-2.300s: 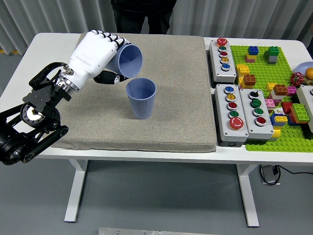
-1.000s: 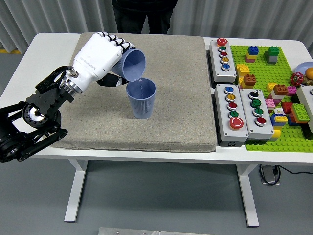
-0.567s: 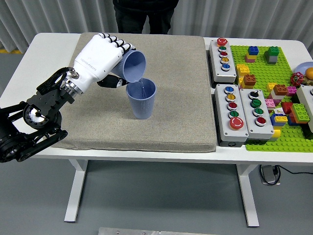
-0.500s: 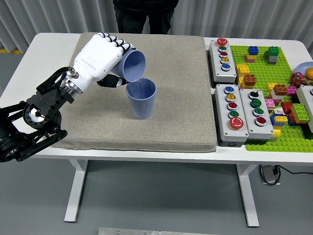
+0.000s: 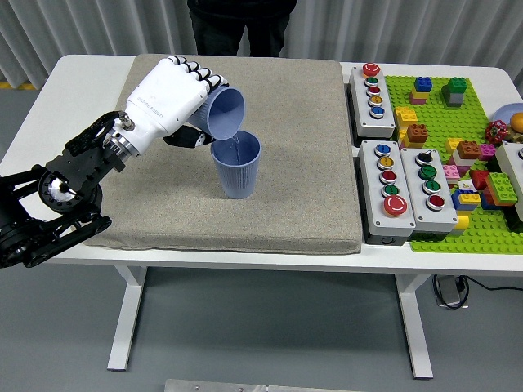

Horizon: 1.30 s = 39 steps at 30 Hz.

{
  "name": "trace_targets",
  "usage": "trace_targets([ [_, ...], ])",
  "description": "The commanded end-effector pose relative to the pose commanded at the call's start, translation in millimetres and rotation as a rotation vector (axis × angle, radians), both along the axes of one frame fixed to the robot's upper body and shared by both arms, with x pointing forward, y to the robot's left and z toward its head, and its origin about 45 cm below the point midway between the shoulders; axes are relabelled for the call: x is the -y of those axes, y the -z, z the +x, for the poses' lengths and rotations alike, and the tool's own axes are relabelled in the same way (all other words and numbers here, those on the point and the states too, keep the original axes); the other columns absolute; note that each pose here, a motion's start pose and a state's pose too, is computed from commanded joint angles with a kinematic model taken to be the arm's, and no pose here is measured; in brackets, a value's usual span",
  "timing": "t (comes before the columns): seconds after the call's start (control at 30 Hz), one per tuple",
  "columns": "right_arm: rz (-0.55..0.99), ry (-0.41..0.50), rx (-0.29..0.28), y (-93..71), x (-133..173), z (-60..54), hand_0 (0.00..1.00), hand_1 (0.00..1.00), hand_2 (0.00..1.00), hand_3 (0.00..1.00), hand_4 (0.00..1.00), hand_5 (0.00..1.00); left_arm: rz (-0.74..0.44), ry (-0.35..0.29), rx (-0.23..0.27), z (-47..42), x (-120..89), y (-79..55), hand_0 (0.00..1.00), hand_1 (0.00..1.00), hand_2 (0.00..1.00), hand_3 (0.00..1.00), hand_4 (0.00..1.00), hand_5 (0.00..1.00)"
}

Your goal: Pick cup pour cup place

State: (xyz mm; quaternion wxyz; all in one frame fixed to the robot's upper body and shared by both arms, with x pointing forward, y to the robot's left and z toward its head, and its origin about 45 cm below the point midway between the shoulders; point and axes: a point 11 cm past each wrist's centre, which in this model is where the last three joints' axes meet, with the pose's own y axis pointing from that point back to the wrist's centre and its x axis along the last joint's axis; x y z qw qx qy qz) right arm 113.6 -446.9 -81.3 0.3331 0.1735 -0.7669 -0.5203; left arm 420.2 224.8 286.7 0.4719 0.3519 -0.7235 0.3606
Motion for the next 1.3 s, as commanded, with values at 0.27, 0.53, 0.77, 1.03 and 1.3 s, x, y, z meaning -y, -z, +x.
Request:
trace_targets([
  [0.27, -0.004, -0.004, 0.007, -1.7, 1.0, 4.9, 0.666, 0.607, 0.551, 0.531, 0.002, 0.088, 0.032, -0.007, -0.003, 0.2, -2.2, 0.3, 0.406, 0.498, 0.546, 0.553, 0.754, 0.143],
  [0.53, -0.004, -0.002, 0.007, -1.3, 0.7, 3.9, 0.666, 0.608, 0.551, 0.531, 0.002, 0.089, 0.040, -0.008, 0.001, -0.3, -3.4, -0.1, 0.406, 0.498, 0.544, 0.553, 0.752, 0.143],
  [0.77, -0.006, 0.000, 0.009, -1.7, 1.1, 4.7, 0.666, 0.607, 0.551, 0.531, 0.002, 0.089, 0.053, -0.001, -0.005, -1.6, 0.3, -2.1, 0.406, 0.497, 0.546, 0.557, 0.751, 0.145],
  [1.03, -0.006, 0.000, 0.010, -1.6, 0.8, 4.7, 0.667, 0.608, 0.551, 0.531, 0.002, 0.090, 0.059, -0.005, -0.002, -2.7, 0.0, -5.0, 0.407, 0.497, 0.547, 0.556, 0.751, 0.140],
  [1.3, -0.005, 0.000, 0.007, -1.3, 0.7, 3.6, 0.666, 0.608, 0.551, 0.530, 0.002, 0.089, 0.092, -0.001, -0.031, -3.6, 2.4, -1.0, 0.410, 0.498, 0.548, 0.557, 0.749, 0.136],
])
